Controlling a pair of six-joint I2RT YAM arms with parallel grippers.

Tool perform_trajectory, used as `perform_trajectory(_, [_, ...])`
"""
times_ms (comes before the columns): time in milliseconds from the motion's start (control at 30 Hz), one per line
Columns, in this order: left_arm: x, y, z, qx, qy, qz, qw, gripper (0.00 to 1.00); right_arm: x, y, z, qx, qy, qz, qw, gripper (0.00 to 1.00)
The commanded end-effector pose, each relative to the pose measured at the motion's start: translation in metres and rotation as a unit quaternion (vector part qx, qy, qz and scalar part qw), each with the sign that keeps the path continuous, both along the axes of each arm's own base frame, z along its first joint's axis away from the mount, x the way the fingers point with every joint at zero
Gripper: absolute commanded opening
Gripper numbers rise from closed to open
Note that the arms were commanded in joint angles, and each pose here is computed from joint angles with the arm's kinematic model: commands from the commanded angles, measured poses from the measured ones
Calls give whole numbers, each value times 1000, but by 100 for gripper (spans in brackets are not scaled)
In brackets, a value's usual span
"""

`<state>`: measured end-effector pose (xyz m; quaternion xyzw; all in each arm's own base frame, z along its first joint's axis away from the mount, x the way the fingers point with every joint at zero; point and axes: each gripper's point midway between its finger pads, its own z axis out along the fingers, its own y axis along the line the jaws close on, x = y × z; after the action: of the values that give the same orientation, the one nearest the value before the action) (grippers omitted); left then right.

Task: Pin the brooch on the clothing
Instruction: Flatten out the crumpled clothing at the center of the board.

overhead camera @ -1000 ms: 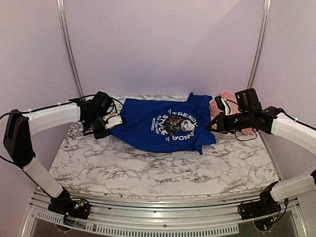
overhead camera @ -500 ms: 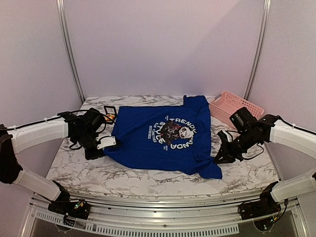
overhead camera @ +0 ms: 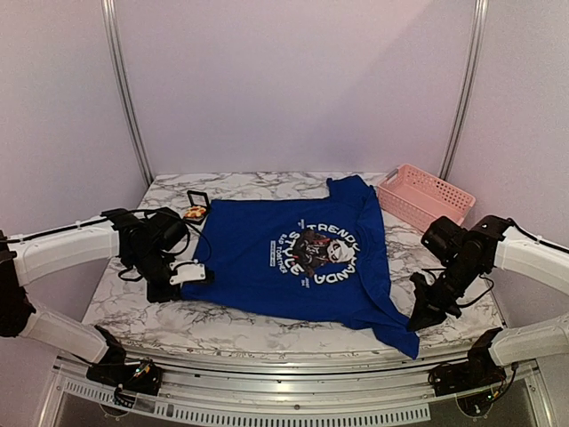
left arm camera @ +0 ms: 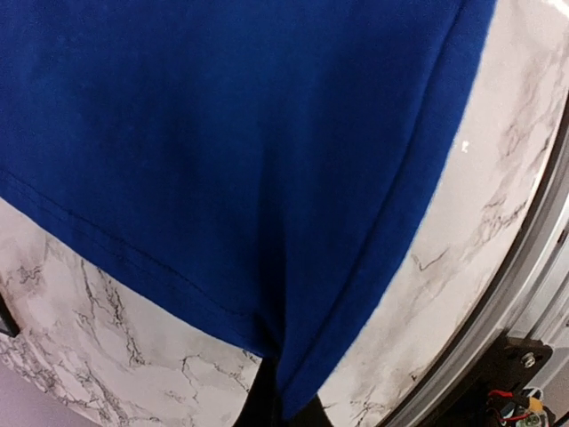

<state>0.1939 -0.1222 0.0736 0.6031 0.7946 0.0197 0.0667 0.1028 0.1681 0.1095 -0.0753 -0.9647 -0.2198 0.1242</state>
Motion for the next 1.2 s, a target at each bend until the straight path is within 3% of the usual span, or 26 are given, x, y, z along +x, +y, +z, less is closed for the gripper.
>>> perform_trajectory(0, [-36,8,-4,14,58,-26,998,2,-25,-12,-3,-19,44,-3,999,17])
perform_trajectory(33, [-44,8,-4,14,72,-33,997,12,-22,-13,-1,-23,37,-3,999,22])
perform_trajectory(100, [-61,7,-3,16,102,-50,993,51,-11,-14,5,-37,16,1,999,37])
perform_trajectory(133, [-68,7,0,19,114,-59,992,65,-3,-13,12,-44,-1,3,999,47])
perform_trajectory(167, [-72,8,3,27,119,-68,990,75,8,-14,16,-59,-14,5,998,50])
perform_trajectory(233, [-72,12,16,43,116,-84,989,84,36,-13,30,-86,-60,7,995,56])
perform_trajectory(400, [-21,-1,55,38,28,-69,996,85,118,-4,53,-159,-156,5,975,56])
perform_trajectory(567, [39,-31,66,0,-49,-6,999,80,146,-13,55,-229,-175,21,957,56])
perform_trajectory(667, [81,-46,59,-19,-116,33,993,74,172,13,61,-190,-241,25,952,48])
perform_trajectory(767, [126,-63,49,-26,-169,74,982,70,198,70,51,-120,-313,67,940,48])
perform_trajectory(900, [169,-73,28,-7,-212,117,970,68,223,96,8,-139,-316,88,935,49])
perform_trajectory(1167, [137,-49,-45,49,-152,72,985,68,219,59,-74,-270,-254,109,922,48])
